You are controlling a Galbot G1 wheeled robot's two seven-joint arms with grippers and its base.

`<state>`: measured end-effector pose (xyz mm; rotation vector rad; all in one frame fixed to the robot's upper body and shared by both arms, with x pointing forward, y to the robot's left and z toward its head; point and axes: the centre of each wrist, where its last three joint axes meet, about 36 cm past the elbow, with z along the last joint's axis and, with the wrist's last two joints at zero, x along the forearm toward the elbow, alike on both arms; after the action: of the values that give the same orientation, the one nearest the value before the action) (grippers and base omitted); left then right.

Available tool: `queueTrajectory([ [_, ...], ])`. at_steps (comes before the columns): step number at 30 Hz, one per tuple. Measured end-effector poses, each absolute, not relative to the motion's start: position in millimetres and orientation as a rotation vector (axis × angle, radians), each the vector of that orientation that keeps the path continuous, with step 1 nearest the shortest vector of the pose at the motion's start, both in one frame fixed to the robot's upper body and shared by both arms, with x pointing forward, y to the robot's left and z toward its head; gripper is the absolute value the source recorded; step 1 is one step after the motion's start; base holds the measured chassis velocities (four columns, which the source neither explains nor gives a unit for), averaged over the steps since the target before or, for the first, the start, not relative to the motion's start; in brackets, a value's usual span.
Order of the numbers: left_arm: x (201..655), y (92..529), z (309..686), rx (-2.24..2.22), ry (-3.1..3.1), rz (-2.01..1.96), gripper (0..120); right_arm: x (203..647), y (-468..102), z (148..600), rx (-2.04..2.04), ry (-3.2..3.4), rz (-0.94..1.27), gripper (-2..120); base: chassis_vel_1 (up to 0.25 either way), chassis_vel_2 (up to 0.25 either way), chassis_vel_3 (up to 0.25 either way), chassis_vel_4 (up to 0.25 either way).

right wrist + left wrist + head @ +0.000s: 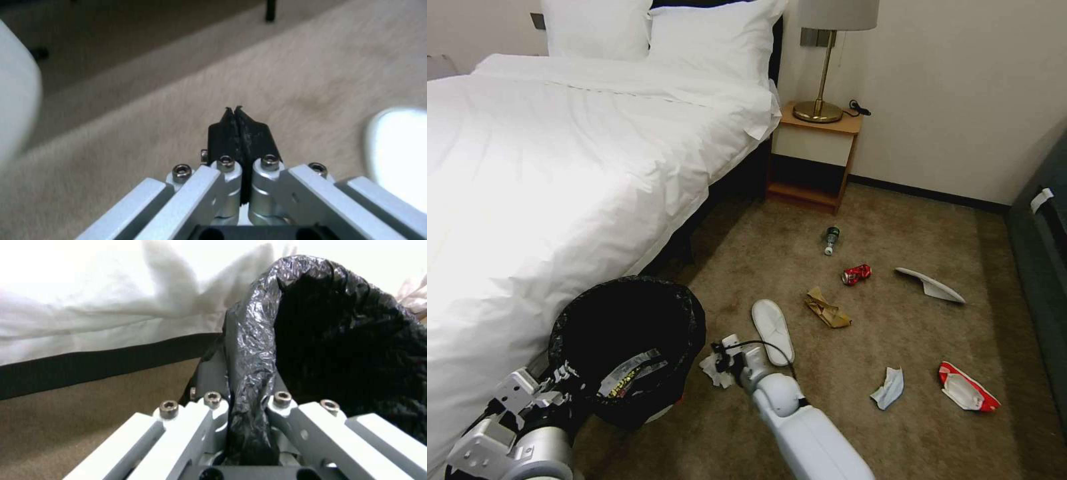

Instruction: Pick up the trash bin, then pick up the garbage on the floor and place it into the trash bin.

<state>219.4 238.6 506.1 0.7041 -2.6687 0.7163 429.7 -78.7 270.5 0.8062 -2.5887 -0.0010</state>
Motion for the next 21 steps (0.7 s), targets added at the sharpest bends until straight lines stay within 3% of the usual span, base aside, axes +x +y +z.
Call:
queueTrajectory([
  [9,223,233,495,0.682,-2.657,0.692,4,413,-107,318,0.788,-2.748,0.000,0,0.000,0.000,0.000,0.000],
  [15,222,232,495,0.678,-2.661,0.693,4,404,-113,298,0.697,-2.691,0.020,0,0.000,0.000,0.000,0.000],
  [17,221,232,497,0.678,-2.665,0.693,4,402,-112,291,0.674,-2.659,0.010,5,0.000,0.000,0.000,0.000],
  [19,220,233,500,0.677,-2.671,0.693,4,403,-107,277,0.615,-2.568,-0.040,18,0.000,0.000,0.000,0.000],
  [21,220,233,501,0.677,-2.674,0.694,4,404,-105,274,0.594,-2.532,-0.064,22,0.000,0.000,0.000,0.000],
])
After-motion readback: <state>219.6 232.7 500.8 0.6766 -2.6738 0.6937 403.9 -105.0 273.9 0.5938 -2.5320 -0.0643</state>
